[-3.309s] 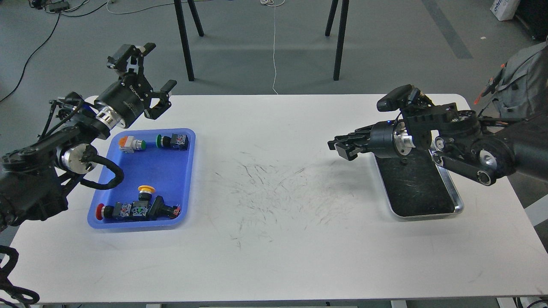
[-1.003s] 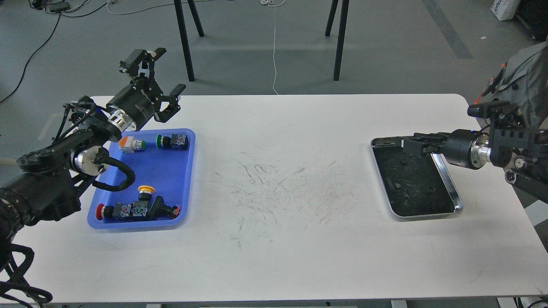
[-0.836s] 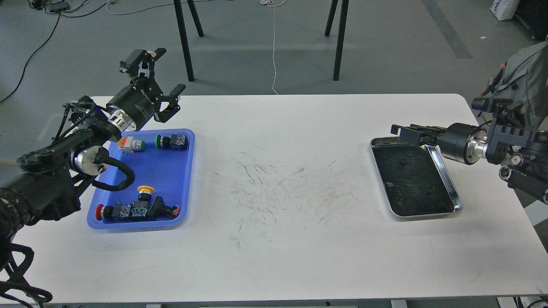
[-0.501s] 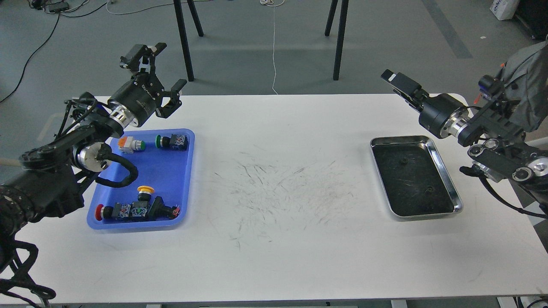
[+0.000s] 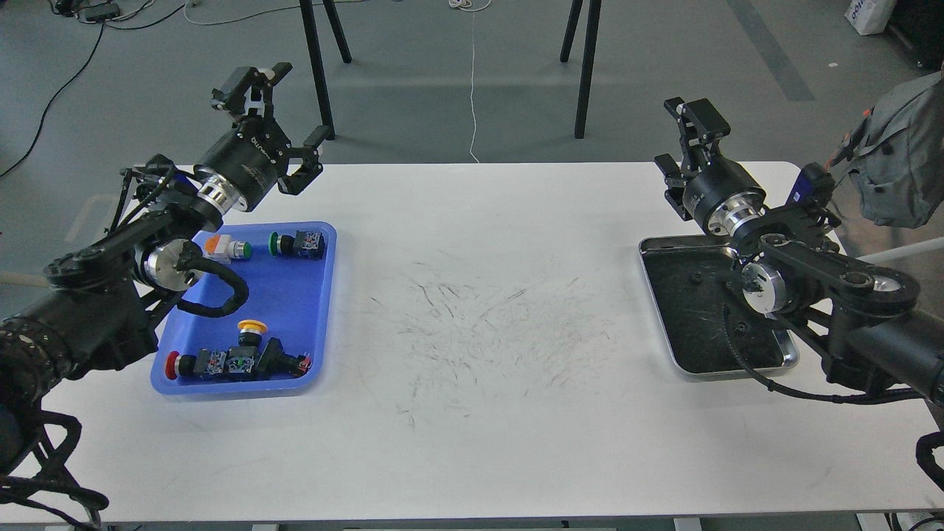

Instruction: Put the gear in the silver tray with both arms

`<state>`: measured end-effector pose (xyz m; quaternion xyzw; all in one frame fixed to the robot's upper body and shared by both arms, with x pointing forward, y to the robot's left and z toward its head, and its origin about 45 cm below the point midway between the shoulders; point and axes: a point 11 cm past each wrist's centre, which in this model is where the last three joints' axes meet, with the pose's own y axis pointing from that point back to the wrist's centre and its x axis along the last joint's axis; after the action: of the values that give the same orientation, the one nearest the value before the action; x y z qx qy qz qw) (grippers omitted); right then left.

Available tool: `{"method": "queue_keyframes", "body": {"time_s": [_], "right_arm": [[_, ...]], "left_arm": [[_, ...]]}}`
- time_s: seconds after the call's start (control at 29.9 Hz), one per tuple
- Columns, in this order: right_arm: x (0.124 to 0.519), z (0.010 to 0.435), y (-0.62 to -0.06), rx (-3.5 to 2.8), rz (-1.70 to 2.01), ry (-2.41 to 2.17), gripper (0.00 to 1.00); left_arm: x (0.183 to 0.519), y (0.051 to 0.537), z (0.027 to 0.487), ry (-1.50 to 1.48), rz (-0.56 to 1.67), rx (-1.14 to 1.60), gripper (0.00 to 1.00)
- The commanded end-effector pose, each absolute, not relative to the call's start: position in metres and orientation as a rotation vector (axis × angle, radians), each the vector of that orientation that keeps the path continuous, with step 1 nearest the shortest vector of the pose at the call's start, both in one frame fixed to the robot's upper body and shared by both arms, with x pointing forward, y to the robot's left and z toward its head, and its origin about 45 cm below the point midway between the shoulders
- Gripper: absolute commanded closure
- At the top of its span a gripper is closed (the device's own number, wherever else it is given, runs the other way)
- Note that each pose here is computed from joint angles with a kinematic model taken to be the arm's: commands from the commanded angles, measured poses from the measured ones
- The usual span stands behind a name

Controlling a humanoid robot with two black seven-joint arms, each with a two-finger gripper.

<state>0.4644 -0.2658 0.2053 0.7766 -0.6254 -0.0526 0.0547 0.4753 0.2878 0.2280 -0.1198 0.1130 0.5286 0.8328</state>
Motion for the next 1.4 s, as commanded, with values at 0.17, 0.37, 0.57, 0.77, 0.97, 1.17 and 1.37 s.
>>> {"method": "queue_keyframes", "body": {"time_s": [0.17, 0.37, 0.57, 0.77, 0.97, 1.17, 1.37], "right_arm": [[0.469, 0.200, -0.267, 2.338, -0.410, -2.092, 0.05], [0.470, 0.194, -0.254, 2.360, -0.437, -2.050, 0.03], [0.469, 0.201, -0.244, 2.514, -0.489, -1.930, 0.02], [0.466, 0.203, -0.238, 2.615, -0.525, -1.833, 0.02], [0.464, 0.213, -0.233, 2.736, -0.580, -1.753, 0.02], [0.457, 0.213, -0.232, 2.823, -0.611, -1.657, 0.01], [0.455, 0.212, -0.250, 2.814, -0.617, -1.631, 0.01]], "left_arm": [[0.475, 0.290, 0.229, 0.238, 1.121, -0.253, 0.00], [0.474, 0.292, 0.224, 0.258, 1.115, -0.193, 0.00], [0.476, 0.309, 0.226, 0.294, 1.142, -0.130, 0.00], [0.471, 0.323, 0.221, 0.306, 1.172, -0.141, 0.00], [0.470, 0.332, 0.228, 0.253, 1.196, -0.210, 0.00], [0.469, 0.333, 0.228, 0.245, 1.197, -0.217, 0.00], [0.469, 0.330, 0.228, 0.243, 1.190, -0.217, 0.00]]}}
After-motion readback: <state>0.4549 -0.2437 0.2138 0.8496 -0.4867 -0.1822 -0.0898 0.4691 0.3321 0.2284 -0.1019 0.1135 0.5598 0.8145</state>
